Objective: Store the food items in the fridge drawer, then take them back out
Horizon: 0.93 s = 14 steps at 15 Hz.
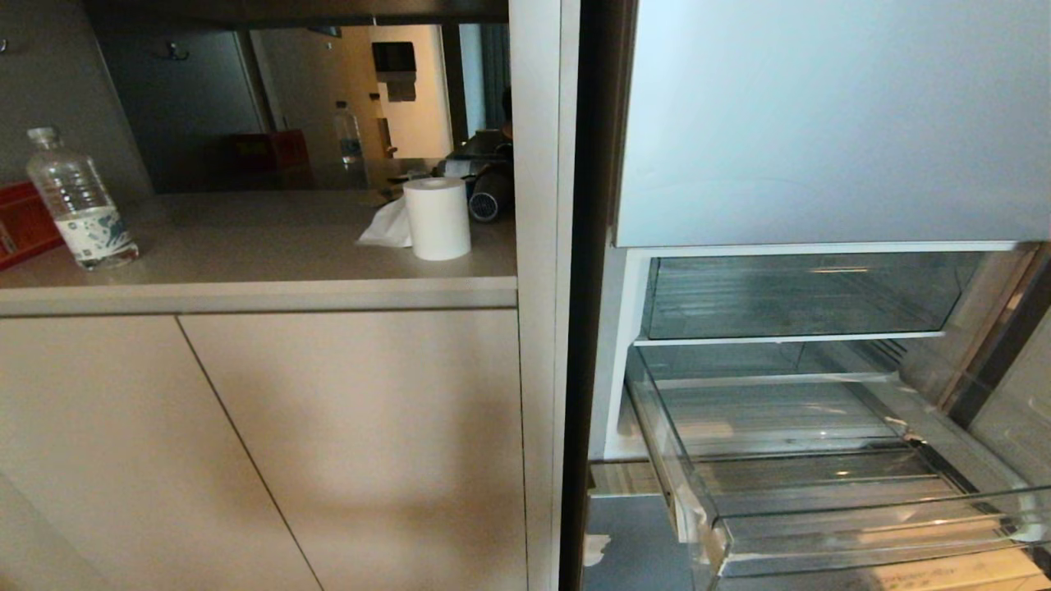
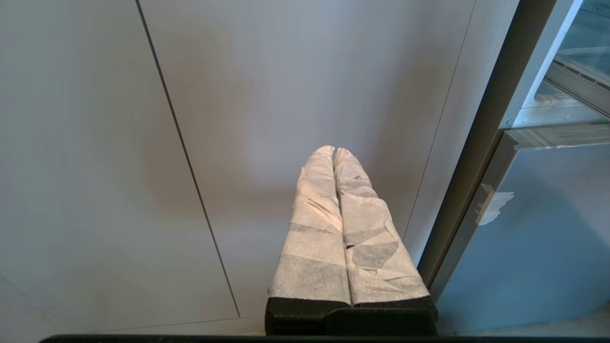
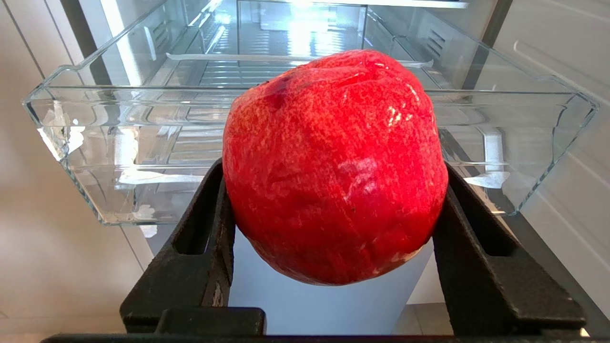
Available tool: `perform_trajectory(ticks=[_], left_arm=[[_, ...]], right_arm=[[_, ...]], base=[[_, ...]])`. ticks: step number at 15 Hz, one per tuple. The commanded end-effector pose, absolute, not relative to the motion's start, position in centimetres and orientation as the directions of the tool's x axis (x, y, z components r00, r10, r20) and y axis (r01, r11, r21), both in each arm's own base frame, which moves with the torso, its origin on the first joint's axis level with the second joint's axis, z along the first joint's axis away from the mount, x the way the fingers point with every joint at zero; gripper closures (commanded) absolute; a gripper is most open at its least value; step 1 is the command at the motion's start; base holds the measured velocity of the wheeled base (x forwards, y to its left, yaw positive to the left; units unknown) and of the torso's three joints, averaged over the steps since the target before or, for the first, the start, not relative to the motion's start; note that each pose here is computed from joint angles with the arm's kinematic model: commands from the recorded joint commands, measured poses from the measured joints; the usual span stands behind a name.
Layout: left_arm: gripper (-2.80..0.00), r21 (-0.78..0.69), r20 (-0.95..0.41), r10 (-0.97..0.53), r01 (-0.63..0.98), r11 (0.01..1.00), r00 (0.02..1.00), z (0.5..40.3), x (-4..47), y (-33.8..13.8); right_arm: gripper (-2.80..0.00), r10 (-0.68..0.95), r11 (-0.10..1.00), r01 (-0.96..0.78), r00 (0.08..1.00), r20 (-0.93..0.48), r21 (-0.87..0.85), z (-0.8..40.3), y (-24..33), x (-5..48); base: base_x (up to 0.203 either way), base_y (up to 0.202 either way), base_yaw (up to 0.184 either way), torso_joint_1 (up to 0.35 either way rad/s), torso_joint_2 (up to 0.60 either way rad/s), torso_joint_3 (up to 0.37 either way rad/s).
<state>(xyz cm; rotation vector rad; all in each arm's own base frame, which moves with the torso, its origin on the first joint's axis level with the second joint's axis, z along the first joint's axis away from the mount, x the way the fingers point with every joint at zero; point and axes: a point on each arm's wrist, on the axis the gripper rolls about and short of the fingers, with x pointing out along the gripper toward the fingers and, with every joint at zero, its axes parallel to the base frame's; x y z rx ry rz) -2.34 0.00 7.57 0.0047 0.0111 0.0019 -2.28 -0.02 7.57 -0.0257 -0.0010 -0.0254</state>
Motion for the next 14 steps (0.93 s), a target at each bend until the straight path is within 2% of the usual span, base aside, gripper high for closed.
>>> perform_trajectory(ticks=[1,14], left_arm=[[0.00,0.005,-0.009,0.002,-0.002,1.000,1.000,7.57,-2.35,0.00],[0.00,0.005,-0.009,0.003,-0.003,1.000,1.000,7.57,-2.35,0.01]], right_arm=[[0.00,-0.025,0.999,0.024,1.000,-0.002,-0.028,7.55,-0.01,-2.27],[0.00,-0.022,0.998,0.021,1.000,-0.009,-0.057,7.45,-0.01,-2.26]], base=[[0.000,0.000,0.000,0.000,0.00,0.000],[0.000,0.000,0.000,0.000,0.00,0.000]])
